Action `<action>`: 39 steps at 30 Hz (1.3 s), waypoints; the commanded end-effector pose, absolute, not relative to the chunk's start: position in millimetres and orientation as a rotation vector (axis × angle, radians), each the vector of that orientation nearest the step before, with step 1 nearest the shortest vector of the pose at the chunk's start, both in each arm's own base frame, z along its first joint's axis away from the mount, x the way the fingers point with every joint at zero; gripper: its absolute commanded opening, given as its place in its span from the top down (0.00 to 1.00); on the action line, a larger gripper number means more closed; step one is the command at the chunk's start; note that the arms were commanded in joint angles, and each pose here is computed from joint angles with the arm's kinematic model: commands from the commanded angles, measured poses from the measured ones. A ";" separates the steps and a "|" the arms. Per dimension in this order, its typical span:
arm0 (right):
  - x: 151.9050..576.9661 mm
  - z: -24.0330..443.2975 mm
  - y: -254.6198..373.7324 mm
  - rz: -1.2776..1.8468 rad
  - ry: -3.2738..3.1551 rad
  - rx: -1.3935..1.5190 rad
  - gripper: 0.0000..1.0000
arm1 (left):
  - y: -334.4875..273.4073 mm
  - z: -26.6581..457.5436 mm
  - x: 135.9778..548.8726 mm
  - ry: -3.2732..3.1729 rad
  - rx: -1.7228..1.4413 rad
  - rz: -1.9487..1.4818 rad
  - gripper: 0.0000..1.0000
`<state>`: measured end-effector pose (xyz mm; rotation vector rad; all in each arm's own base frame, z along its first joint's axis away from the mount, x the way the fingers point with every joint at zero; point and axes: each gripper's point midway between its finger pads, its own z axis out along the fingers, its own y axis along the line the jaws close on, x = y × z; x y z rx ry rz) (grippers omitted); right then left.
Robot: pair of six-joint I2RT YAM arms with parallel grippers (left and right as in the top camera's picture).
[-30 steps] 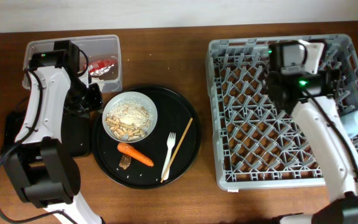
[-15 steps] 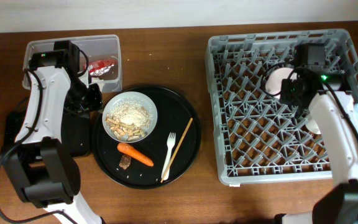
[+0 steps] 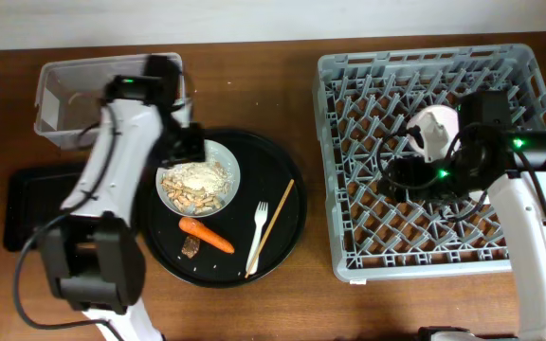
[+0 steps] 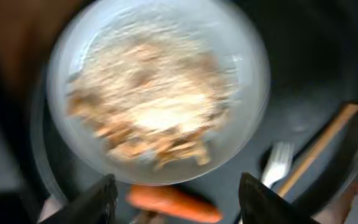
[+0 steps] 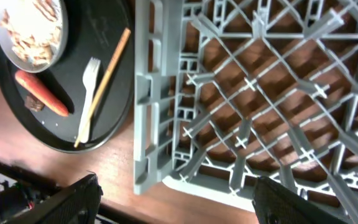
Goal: Sort waste into correct bins and load items into the dishwasher rack
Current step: 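Lift the white plate with the left gripper and tip rice onto the black tray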
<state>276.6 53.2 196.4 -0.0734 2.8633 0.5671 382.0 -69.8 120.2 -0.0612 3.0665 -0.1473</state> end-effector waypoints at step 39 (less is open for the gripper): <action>272.1 194.1 47.1 0.499 2.889 -0.091 0.18 | -128.0 76.2 340.8 3.212 0.282 0.519 1.00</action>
